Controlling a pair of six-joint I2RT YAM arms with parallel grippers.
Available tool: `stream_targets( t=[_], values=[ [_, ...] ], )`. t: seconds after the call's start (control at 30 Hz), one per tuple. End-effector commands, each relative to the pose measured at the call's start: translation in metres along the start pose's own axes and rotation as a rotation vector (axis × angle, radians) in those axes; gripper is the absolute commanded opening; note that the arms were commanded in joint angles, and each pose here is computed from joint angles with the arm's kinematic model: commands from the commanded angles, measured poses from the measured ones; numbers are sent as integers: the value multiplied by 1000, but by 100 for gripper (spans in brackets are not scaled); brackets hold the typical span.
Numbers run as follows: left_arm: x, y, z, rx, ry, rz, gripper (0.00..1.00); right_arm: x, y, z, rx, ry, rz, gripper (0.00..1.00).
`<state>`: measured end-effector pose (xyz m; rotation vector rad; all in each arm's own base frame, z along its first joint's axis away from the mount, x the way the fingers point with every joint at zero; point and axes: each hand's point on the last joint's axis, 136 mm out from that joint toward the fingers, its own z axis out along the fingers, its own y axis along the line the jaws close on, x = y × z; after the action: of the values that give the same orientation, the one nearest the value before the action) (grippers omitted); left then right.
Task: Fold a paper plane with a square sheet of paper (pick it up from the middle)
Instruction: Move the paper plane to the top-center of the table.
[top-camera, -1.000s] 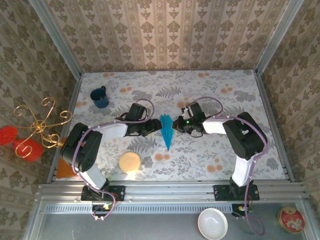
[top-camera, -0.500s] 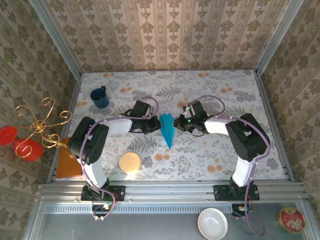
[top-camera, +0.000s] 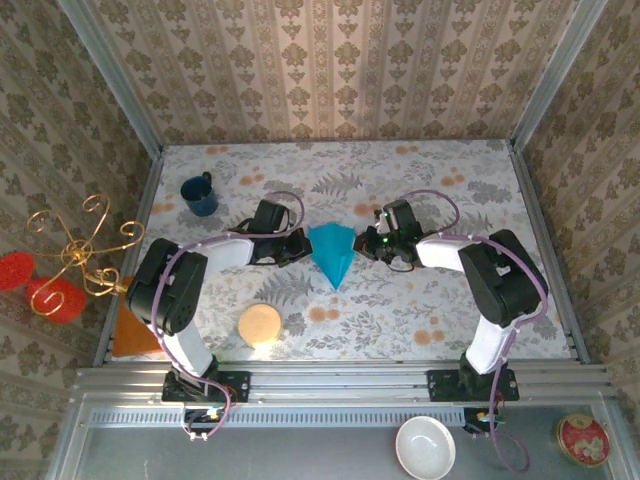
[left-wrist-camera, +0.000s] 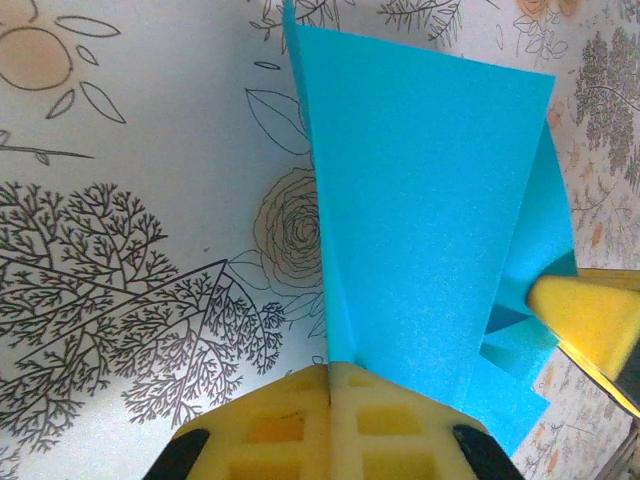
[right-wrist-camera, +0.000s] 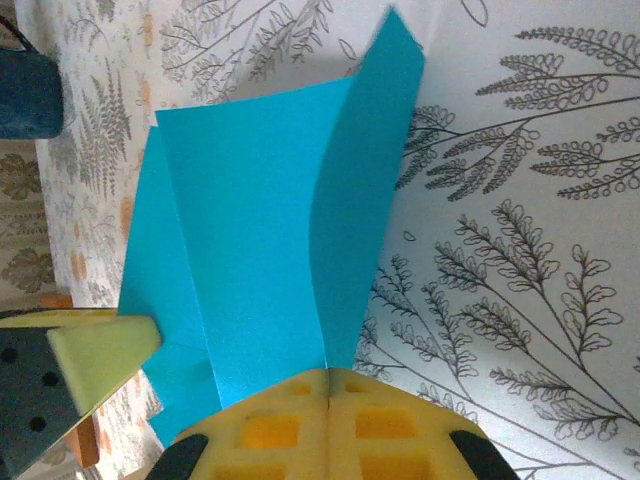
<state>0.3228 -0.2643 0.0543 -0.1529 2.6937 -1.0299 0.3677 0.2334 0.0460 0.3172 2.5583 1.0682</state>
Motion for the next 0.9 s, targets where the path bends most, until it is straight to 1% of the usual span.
stream_targets(
  t=[0.0,0.2,0.27,0.37,0.4,0.47,0.63,0.87],
  values=[
    [4,7,7,-1,13,-13,3,4,-13,7,31,19,35,4],
    [9,12,12,-11,40,-18,3,8,-24,8,114,62,51,9],
    [11,12,14,-6,55,-21,3,8,-21,6,118,73,49,12],
    [11,10,14,0,67,-12,3,4,-7,-3,88,59,32,23],
    [11,8,14,5,71,-6,3,3,-3,-8,88,51,18,28],
    [10,5,14,11,75,1,3,1,1,-17,115,33,-7,34],
    [9,0,12,23,75,13,4,14,11,-30,199,31,-103,36],
    [10,-1,11,25,75,15,3,45,25,-13,209,102,-171,35]
  ],
)
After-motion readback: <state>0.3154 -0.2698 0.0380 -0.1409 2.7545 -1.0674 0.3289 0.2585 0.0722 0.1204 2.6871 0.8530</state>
